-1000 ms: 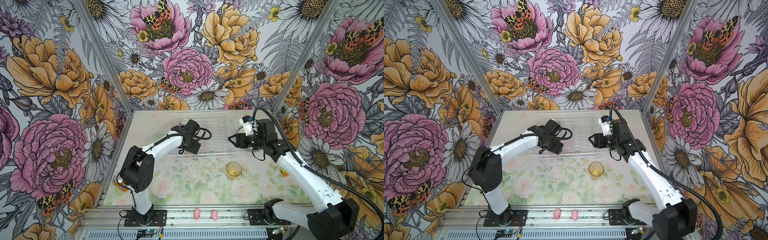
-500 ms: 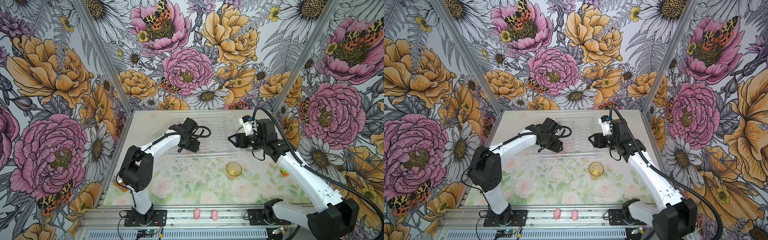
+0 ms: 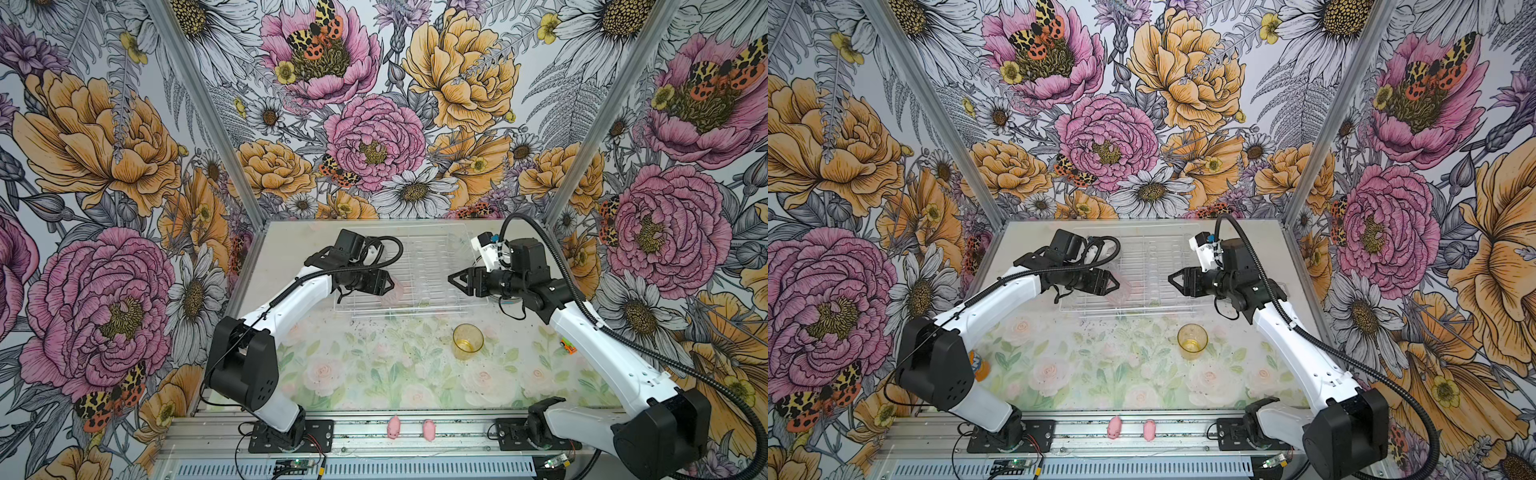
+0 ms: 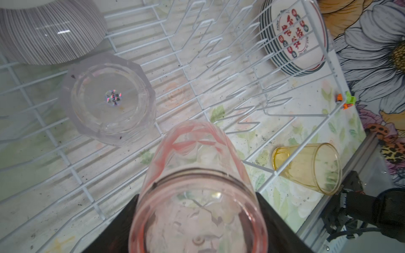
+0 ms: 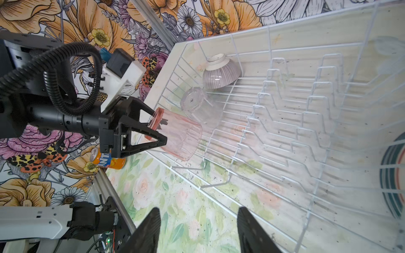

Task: Unload the mixed dishes from the dish rack
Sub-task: 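Lift the pink glass out of the rack with left gripper, then hold the pink glass out with left gripper while right gripper grasps it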

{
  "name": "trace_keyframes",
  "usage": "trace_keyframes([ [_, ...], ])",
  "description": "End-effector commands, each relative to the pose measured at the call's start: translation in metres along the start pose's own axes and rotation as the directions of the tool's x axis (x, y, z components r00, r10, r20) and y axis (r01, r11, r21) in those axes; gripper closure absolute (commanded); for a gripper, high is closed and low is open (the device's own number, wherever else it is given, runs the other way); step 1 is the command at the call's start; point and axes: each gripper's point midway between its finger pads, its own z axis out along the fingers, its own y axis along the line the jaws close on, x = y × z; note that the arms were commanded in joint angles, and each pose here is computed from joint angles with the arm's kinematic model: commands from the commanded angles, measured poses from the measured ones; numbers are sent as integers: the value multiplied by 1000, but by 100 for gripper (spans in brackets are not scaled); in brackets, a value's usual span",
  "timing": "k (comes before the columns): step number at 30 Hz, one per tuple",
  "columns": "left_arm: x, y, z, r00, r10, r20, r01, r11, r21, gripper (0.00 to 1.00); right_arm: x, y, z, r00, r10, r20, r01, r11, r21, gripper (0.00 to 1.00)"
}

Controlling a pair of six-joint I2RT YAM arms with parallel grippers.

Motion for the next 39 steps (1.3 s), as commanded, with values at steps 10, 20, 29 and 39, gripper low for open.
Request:
trace_keyframes([
  [10,-58,-70,-51,959,-52,278,-77,899,432,42,0,36,9,1000,-6,-6,4,958,-288,58],
  [20,-79,-101,-66,937,-83,340,-139,805,577,42,-2,43,10,1000,3,23,5,934,-358,59],
  [29,-85,-121,-68,933,-98,345,-167,733,659,42,-25,55,7,991,-5,135,65,896,-439,58],
  [39,-90,-132,-62,937,-101,334,-172,698,695,42,-48,66,3,978,-20,207,117,875,-470,58],
])
